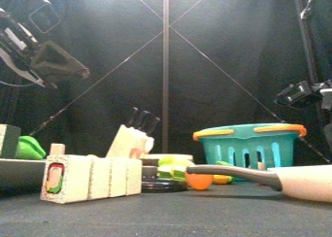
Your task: Grab egg
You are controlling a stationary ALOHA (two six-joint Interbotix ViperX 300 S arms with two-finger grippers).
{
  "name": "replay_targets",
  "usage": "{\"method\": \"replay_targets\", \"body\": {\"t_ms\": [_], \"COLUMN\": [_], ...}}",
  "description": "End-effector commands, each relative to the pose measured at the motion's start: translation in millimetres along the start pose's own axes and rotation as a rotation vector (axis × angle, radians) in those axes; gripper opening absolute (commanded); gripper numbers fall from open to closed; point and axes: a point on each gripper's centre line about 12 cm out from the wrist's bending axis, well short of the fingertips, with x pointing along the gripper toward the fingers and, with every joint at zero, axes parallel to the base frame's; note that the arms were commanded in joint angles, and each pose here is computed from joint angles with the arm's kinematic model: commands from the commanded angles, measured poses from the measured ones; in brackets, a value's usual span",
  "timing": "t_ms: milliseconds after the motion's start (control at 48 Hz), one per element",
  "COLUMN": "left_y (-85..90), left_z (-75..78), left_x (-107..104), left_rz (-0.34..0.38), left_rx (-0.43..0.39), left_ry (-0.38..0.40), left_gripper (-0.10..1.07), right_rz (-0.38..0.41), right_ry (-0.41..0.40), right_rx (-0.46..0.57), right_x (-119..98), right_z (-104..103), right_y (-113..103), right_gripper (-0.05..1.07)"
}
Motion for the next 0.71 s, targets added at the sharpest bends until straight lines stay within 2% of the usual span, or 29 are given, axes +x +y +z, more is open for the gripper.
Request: {"method": "replay_targets", "body": {"t_ms": [0, 167, 688], "left_y": [-0.2, -0.2, 0.6], "left_z": [6.3, 6.3, 2.8], "left_x": [2, 2, 1], "left_rz": [0.000, 0.000, 0.008], "left_rx": [-0.001, -0.001, -0.017], "left_ry": [-0.022, -0.022, -0.012], "left_gripper": [0.12, 0.12, 0.12], "right_rz": [0.054, 0.059, 0.079], "right_ry": [-0.022, -0.059, -0.087], "right_rx": [0.013, 0.005, -0.013], "right_x": [-13, -21, -25], "right_z": [8, 15, 20], "right_y": [10, 9, 7], "right_gripper": [0.62, 0.62, 0.62]}}
